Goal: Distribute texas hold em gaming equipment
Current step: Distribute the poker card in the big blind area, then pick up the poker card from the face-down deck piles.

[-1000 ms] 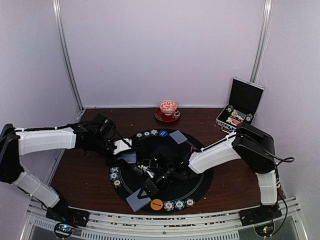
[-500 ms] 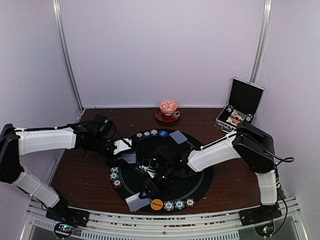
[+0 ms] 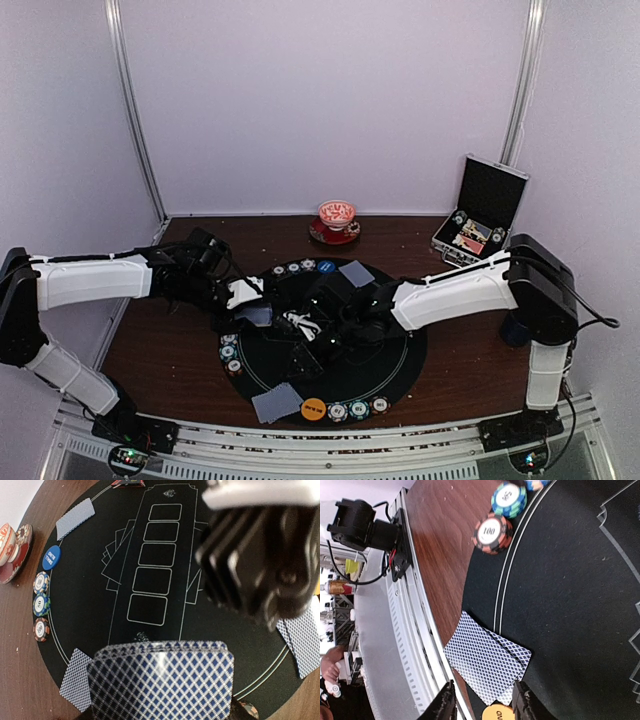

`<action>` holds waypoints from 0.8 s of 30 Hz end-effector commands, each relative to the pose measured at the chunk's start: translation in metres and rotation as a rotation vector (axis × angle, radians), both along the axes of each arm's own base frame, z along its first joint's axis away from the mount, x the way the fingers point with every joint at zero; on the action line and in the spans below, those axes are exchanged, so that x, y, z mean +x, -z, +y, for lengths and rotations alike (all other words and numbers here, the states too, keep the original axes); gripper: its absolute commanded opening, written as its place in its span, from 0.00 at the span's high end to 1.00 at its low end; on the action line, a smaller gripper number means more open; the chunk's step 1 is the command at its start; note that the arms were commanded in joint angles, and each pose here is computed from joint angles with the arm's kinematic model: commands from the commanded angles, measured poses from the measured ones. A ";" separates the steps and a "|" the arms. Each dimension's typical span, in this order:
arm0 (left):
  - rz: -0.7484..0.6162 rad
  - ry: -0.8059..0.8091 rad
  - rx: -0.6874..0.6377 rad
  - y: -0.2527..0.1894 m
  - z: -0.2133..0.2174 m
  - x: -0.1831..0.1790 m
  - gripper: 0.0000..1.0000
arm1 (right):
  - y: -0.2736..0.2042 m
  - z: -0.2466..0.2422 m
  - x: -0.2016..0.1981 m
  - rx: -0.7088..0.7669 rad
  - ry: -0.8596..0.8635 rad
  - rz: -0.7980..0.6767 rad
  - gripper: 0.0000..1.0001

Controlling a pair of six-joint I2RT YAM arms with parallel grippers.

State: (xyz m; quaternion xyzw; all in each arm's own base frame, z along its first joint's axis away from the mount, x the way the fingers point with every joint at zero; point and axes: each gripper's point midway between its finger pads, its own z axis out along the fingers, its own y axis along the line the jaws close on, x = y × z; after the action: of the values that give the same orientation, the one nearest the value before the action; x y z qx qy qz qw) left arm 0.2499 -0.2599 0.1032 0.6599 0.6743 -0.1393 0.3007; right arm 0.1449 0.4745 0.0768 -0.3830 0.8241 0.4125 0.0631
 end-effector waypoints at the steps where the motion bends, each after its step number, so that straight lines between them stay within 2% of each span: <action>1: -0.021 0.010 -0.040 -0.011 -0.004 -0.001 0.42 | -0.030 -0.008 0.022 0.016 0.079 -0.093 0.58; 14: -0.020 0.013 -0.042 -0.011 -0.004 -0.002 0.42 | -0.074 0.007 0.076 0.241 0.347 -0.139 0.43; 20: -0.022 0.020 -0.050 -0.013 -0.005 -0.003 0.42 | -0.085 0.011 0.099 0.389 0.478 -0.053 0.41; 24: -0.022 0.021 -0.054 -0.014 -0.005 -0.004 0.42 | -0.077 0.019 0.109 0.405 0.496 -0.010 0.40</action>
State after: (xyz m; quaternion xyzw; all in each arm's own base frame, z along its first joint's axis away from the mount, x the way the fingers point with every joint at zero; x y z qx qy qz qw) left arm 0.2491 -0.2610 0.1061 0.6588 0.6726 -0.1433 0.3052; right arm 0.2333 0.4831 0.1458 -0.1967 0.8101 0.5034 0.2274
